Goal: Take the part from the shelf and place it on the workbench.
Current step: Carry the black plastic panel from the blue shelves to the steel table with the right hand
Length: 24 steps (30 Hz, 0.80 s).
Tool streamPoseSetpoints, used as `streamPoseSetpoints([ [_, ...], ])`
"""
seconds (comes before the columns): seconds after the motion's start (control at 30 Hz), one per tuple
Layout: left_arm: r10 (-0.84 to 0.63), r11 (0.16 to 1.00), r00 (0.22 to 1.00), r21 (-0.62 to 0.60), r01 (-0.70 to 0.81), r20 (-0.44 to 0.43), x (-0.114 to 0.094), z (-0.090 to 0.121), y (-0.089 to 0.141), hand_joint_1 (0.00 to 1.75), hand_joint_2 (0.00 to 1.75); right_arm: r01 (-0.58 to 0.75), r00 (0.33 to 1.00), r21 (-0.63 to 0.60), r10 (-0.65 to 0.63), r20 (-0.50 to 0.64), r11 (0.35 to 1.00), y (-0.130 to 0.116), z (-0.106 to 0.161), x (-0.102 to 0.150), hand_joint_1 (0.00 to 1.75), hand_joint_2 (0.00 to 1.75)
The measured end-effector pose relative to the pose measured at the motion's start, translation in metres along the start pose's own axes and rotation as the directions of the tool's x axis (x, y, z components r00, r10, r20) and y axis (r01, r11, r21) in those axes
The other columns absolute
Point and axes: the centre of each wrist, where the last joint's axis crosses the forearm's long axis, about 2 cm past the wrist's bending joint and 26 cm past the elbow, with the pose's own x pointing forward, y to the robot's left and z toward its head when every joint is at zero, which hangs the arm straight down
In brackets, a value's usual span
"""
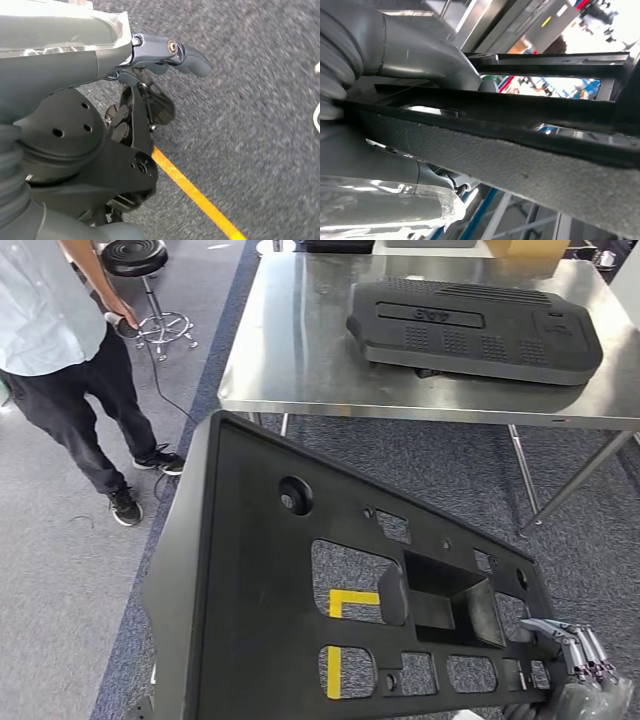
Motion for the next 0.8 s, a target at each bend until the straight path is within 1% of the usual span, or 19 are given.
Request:
streamPoseSetpoints([
  [0.57,0.009,1.0,1.0,-0.01,-0.009,0.007,0.0006,-0.0002,-0.0009,0.0,1.75,0.005,1.0,0.007,-0.005,0.012,1.0,0.0039,-0.0009,0.0013,1.75,1.75],
  [0.8,0.012,1.0,1.0,-0.017,-0.012,0.007,0.0006,-0.0002,-0.0011,0.0,1.75,0.0,0.999,0.005,0.0,0.051,1.0,0.0048,-0.0024,0.0022,1.75,1.75],
])
